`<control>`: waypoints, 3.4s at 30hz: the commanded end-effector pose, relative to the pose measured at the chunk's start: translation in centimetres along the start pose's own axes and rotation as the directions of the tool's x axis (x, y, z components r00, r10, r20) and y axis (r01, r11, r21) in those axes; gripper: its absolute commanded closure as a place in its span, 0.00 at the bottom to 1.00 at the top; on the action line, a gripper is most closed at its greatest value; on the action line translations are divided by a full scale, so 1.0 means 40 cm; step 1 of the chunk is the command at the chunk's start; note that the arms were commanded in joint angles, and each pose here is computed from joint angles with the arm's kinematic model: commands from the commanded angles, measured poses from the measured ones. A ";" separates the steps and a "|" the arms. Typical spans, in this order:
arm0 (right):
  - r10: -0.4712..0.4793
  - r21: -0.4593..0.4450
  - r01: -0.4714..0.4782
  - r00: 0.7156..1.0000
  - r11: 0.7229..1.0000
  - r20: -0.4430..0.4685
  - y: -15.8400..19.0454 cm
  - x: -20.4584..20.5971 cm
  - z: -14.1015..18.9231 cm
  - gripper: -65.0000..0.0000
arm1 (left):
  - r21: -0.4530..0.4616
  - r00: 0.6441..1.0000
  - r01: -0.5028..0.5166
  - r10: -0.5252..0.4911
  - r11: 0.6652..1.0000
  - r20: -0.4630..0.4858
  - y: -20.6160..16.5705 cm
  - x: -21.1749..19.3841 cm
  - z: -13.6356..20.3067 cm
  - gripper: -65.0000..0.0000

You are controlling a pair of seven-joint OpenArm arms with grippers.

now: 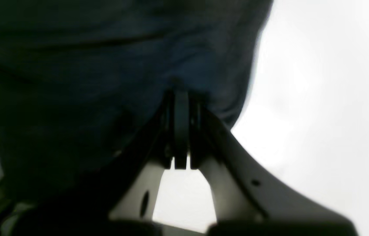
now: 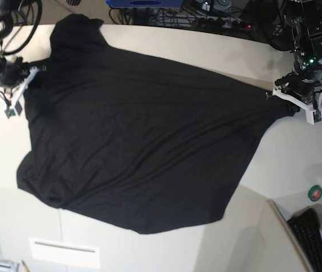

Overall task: Layout the t-shirt on the table in an organized manner, then fold the t-shirt properly
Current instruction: 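Release the shirt with the right gripper and move it to another edge, then grasp the shirt edge with the right gripper and pull it outward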

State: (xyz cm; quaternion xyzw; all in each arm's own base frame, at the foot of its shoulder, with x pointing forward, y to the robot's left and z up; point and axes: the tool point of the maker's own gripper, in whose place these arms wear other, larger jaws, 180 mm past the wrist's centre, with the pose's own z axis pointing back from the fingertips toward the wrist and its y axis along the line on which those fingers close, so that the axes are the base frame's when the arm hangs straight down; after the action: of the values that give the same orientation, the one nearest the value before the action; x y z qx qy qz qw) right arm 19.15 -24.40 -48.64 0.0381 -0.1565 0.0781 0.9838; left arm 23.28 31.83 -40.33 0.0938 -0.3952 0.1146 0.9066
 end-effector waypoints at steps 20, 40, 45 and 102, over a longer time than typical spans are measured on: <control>0.064 -0.136 -0.026 0.957 0.990 0.282 -0.131 0.512 -0.100 1.00 | -0.006 0.995 -0.036 0.036 0.999 0.097 -0.016 0.113 -0.047 1.00; 0.114 -0.064 -0.110 0.992 0.992 0.057 0.045 -0.008 0.131 0.40 | 0.002 0.995 -0.031 0.031 1.000 0.096 -0.005 0.113 -0.045 1.00; 0.079 -0.015 -0.078 0.996 0.997 0.029 0.091 -0.053 0.110 0.40 | 0.002 0.996 -0.031 0.031 1.000 0.089 -0.005 0.105 -0.047 1.00; 0.401 -0.005 -0.401 0.916 0.916 0.019 0.146 0.080 0.138 1.00 | -0.027 0.981 0.000 0.005 1.000 0.193 -0.051 0.283 0.025 1.00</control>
State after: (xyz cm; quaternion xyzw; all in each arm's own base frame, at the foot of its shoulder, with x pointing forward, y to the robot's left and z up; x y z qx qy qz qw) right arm 18.96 -18.28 -42.74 0.0145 -0.1616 0.2738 0.9480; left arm 30.00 30.73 -32.98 0.0842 -0.4607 0.1033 0.8775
